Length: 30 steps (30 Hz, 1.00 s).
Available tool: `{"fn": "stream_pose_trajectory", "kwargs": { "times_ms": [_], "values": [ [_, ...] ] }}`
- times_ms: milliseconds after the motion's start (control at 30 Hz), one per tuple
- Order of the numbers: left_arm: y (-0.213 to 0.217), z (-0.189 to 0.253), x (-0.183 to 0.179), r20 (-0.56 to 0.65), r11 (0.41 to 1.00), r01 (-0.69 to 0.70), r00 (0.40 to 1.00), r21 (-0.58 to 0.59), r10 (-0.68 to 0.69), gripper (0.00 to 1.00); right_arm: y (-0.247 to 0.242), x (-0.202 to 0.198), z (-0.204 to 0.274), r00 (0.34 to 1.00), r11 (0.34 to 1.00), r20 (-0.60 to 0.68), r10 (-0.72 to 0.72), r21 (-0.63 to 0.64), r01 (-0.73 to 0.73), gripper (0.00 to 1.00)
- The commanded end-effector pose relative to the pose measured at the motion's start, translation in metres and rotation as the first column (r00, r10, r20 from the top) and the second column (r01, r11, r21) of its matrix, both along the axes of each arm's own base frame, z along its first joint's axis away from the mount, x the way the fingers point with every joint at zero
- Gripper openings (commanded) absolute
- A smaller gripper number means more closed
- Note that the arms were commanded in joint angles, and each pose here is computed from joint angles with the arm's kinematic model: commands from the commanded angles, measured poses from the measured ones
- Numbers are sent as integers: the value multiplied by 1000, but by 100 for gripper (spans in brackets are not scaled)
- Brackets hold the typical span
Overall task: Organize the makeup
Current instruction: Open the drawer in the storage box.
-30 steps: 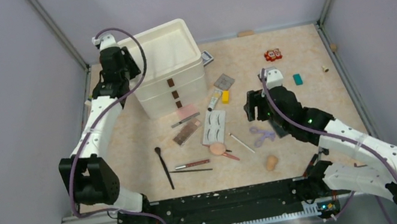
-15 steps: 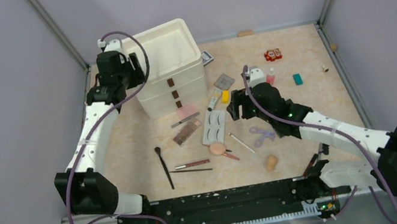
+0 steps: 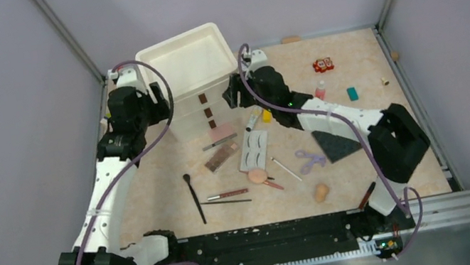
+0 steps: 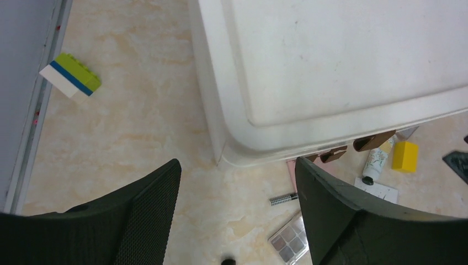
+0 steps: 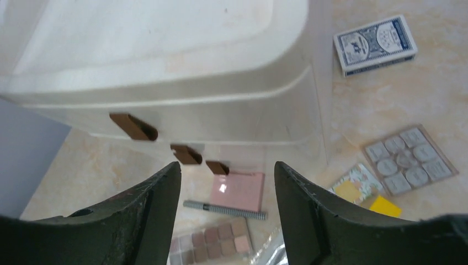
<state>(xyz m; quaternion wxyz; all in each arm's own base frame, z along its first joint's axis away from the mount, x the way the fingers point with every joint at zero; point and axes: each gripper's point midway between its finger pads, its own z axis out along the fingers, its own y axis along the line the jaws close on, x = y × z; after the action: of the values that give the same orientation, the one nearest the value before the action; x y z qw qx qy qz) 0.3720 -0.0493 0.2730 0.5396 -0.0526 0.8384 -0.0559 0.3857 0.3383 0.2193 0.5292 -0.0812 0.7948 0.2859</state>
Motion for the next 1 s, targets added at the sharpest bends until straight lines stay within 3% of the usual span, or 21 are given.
{"fn": "stream_pose_trajectory", "kwargs": {
  "times_ms": [0, 333, 500, 700, 967],
  "values": [
    [14, 16, -17, 70, 998, -67, 995, 14, 65, 84, 23, 41, 43, 993, 996, 111, -35, 85, 25, 61],
    [29, 33, -29, 137, 990, -138, 981, 8, 136, 94, 50, 81, 66, 982, 997, 190, 1, 81, -16, 61],
    [30, 32, -30, 134, 989, -145, 981, 13, 142, 94, 55, 74, 73, 978, 994, 204, 51, 84, -69, 62],
    [29, 30, -42, 131, 992, -125, 984, 10, 123, 94, 76, 46, 59, 958, 962, 180, 223, 117, -246, 62],
    [38, 17, -61, 159, 988, -147, 977, 39, 139, 94, 83, 45, 41, 960, 961, 132, 246, 96, -260, 62]
  ]
}}
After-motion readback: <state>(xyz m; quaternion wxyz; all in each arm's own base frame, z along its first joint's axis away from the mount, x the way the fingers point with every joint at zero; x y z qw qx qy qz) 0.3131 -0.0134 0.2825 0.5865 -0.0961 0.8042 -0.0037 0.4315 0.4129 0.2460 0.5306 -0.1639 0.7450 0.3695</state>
